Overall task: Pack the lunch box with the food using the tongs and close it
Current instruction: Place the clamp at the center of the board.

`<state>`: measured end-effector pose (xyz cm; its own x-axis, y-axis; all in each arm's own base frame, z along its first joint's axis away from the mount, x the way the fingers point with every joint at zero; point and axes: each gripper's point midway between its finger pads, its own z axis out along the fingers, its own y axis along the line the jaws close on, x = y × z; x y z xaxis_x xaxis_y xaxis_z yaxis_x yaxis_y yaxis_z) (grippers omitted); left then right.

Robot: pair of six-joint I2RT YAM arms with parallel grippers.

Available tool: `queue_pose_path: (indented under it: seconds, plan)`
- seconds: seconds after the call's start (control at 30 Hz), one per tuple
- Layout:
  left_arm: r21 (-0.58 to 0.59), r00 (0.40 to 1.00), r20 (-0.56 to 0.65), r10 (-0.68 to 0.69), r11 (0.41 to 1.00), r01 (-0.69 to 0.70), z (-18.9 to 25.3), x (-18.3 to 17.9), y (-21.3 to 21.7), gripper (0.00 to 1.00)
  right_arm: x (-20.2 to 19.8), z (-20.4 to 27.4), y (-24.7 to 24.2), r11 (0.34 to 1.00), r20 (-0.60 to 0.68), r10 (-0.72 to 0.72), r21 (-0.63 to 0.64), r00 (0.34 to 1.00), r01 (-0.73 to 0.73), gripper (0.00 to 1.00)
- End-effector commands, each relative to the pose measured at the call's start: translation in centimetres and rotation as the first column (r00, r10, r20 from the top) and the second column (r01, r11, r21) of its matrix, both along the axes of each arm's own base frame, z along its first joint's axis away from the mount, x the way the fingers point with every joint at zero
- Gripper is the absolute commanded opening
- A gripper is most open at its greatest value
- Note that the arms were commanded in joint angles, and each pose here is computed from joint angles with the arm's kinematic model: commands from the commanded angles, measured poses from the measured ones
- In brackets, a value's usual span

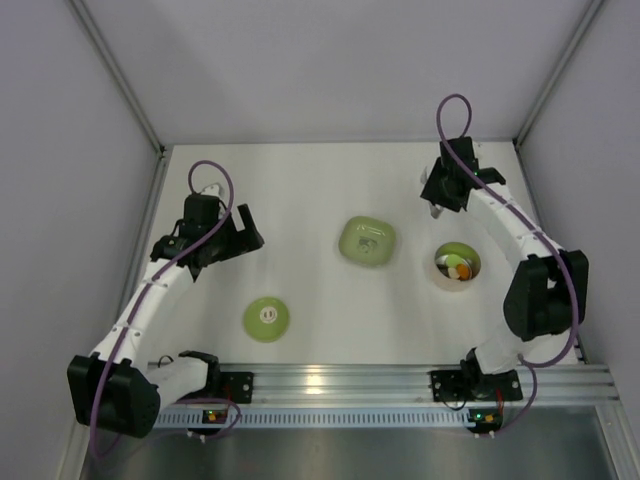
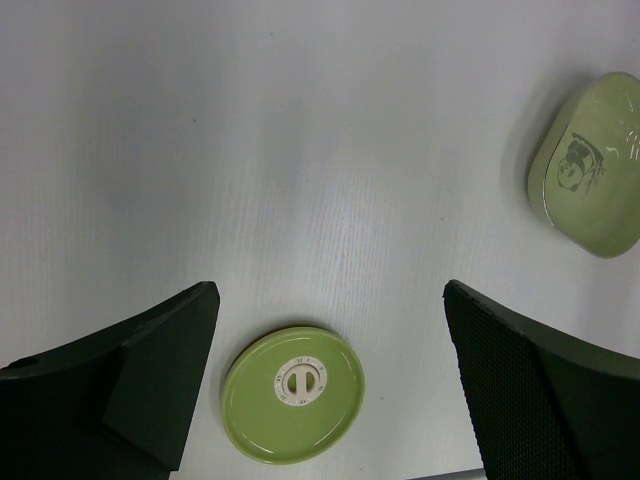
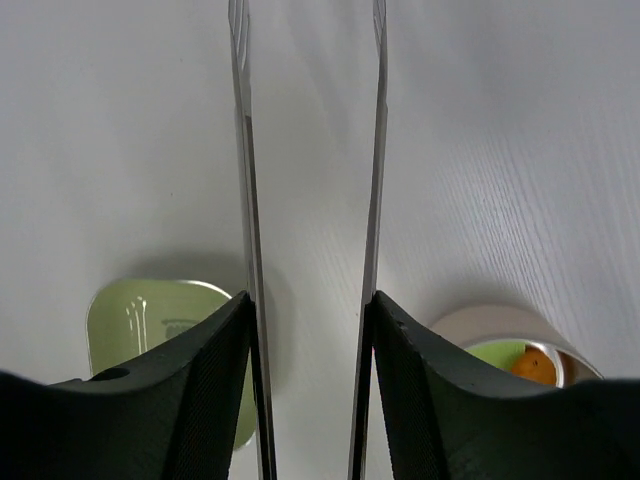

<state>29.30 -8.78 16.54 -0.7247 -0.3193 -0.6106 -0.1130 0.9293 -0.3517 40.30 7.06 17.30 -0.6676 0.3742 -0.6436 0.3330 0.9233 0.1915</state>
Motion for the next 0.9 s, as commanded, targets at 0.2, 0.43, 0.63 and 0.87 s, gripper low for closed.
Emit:
queue_pose_path:
  seconds: [0.2,0.43,0.63,0.87]
  plan:
    - [-0.016,0.998,0.064,-0.006,1.0,0.007,1.2,1.0,-0.4,0.99,8.4,-1.9,-1.8,0.999,0.12,-0.027,0.033,0.992,0.023,0.52]
    - [-0.004,0.998,0.069,0.003,1.0,-0.002,1.3,0.8,-0.1,0.99,10.5,-5.5,-1.9,0.999,0.054,-0.024,0.039,0.998,0.022,0.53]
    - [-0.001,0.998,0.064,0.003,1.0,-0.003,1.1,0.8,-0.1,0.99,11.3,-7.5,-2.3,0.999,0.013,-0.034,0.035,0.999,0.034,0.53]
    - [-0.001,0.998,0.059,0.001,1.0,-0.001,1.0,0.8,-0.1,0.99,11.2,-9.7,-2.5,0.999,-0.034,-0.033,0.03,0.999,0.034,0.53]
